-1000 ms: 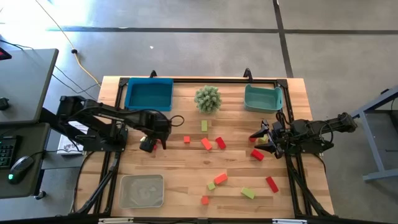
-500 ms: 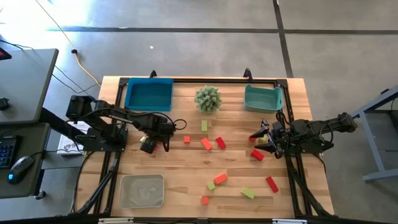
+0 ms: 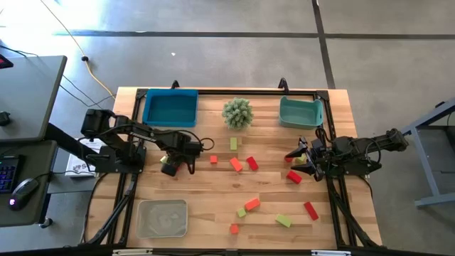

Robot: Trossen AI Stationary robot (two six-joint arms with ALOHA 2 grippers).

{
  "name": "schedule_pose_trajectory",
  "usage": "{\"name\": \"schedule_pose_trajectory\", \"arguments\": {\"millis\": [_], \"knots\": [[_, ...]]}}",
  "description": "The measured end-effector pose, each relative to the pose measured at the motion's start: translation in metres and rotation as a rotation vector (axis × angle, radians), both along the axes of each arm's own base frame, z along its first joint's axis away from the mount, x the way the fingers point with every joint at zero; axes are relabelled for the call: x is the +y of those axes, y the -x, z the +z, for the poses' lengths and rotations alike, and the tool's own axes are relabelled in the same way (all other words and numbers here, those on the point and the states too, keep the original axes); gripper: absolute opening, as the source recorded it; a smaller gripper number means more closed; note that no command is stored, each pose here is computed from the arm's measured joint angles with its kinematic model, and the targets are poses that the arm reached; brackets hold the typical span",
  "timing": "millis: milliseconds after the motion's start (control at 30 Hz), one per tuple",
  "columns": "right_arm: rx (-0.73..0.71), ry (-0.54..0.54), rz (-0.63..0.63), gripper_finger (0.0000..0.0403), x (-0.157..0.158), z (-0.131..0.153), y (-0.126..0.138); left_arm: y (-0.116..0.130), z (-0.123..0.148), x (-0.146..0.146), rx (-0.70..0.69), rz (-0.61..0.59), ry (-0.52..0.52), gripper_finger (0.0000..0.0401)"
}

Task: Sort & place blocks by color
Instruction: Put the orange block into the blue bin

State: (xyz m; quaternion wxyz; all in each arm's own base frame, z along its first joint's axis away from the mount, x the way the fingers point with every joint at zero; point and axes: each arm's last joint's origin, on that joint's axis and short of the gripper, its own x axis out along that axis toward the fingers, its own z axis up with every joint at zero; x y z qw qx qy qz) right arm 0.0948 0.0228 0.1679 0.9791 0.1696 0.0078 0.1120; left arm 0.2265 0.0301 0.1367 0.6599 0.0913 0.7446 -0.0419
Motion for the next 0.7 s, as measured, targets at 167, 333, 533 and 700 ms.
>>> {"name": "schedule_pose_trajectory", "arguments": {"millis": [167, 333, 533, 700], "knots": [[0.0, 0.0, 0.0, 0.0247, 0.0, 0.0, 0.0, -0.006, 0.009, 0.006, -0.017, 0.127, -0.01, 0.0104], [0.0, 0.0, 0.0, 0.0247, 0.0, 0.0, 0.0, -0.017, 0.029, 0.018, -0.055, 0.195, -0.077, 0.0104], [0.0, 0.0, 0.0, 0.0247, 0.0, 0.0, 0.0, -0.03, 0.059, 0.036, -0.099, 0.236, -0.209, 0.0104], [0.0, 0.0, 0.0, 0.0247, 0.0, 0.0, 0.0, -0.037, 0.083, 0.058, -0.152, 0.298, -0.261, 0.0104]]}}
